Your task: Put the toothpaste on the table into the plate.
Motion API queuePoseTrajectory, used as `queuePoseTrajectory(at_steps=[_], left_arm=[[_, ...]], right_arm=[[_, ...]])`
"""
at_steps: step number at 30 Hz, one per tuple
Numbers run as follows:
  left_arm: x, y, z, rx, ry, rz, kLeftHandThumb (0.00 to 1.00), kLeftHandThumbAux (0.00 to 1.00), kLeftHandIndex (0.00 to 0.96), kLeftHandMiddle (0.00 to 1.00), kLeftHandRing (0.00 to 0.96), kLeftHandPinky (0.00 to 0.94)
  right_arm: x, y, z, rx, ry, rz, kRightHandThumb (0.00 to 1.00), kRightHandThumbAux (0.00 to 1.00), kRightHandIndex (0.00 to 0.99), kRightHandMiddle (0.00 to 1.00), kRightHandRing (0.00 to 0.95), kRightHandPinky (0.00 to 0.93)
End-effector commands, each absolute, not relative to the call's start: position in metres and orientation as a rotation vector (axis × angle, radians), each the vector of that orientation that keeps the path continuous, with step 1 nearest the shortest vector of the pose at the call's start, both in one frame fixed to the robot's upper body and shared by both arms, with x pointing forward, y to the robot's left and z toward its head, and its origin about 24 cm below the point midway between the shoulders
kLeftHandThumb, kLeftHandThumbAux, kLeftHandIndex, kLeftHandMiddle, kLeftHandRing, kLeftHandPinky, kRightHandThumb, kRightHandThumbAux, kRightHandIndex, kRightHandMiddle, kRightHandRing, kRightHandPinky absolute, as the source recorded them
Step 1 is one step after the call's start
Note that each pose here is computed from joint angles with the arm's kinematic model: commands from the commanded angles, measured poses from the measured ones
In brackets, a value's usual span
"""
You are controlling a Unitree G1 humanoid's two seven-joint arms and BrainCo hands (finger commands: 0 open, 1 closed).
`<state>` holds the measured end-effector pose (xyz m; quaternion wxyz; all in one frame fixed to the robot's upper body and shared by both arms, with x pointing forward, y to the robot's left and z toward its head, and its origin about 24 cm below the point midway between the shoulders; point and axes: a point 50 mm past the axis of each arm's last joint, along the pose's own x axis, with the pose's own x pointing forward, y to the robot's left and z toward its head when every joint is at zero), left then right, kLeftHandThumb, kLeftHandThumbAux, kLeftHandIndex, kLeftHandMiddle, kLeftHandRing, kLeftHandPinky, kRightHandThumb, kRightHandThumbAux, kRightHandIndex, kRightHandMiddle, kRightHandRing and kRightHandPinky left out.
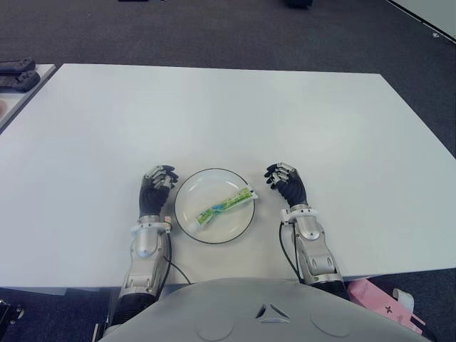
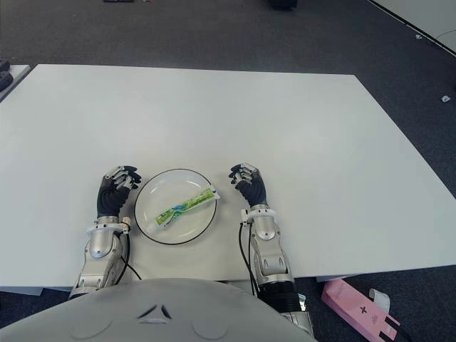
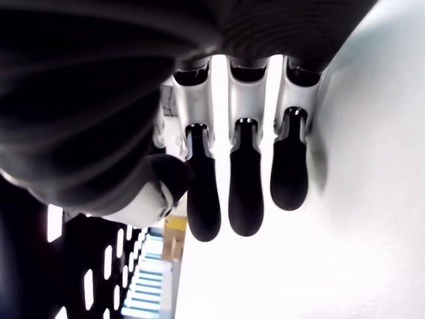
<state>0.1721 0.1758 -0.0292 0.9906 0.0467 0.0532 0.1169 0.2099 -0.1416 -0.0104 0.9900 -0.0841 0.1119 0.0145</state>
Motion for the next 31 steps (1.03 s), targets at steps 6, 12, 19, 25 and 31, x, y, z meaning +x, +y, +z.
queuePoseTrajectory(at_steps=[6,12,19,25,31], left_arm=[[0.1620,0.1746,-0.0418,0.102,0.194,0.246,0.704,0.722,0.430,0.533,0.535,0.538],[0.1614,0.1738,-0.0416,0.100,0.190,0.245,0.704,0.722,0.430,0.533,0.536,0.538],[0.1599,0.1730,-0.0415,0.100,0.190,0.247,0.703,0.722,0.430,0.536,0.539,0.540],[0.1588,0.1730,-0.0413,0.095,0.190,0.247,0.702,0.721,0.430,0.536,0.540,0.537],[0.1574,0.1733,-0.0412,0.093,0.189,0.250,0.703,0.721,0.430,0.539,0.542,0.548]], right_arm=[[0.2045,-0.1445,-0.0187,-0.241,0.304,0.088,0.707,0.729,0.430,0.608,0.613,0.623],[0.2040,-0.1451,-0.0175,-0.260,0.319,0.109,0.706,0.729,0.430,0.611,0.616,0.618],[0.2026,-0.1459,-0.0158,-0.267,0.332,0.126,0.706,0.729,0.430,0.614,0.620,0.621],[0.2016,-0.1457,-0.0147,-0.264,0.333,0.133,0.706,0.729,0.430,0.616,0.623,0.622],[0.2010,-0.1449,-0.0141,-0.266,0.326,0.128,0.707,0.729,0.430,0.626,0.630,0.634]])
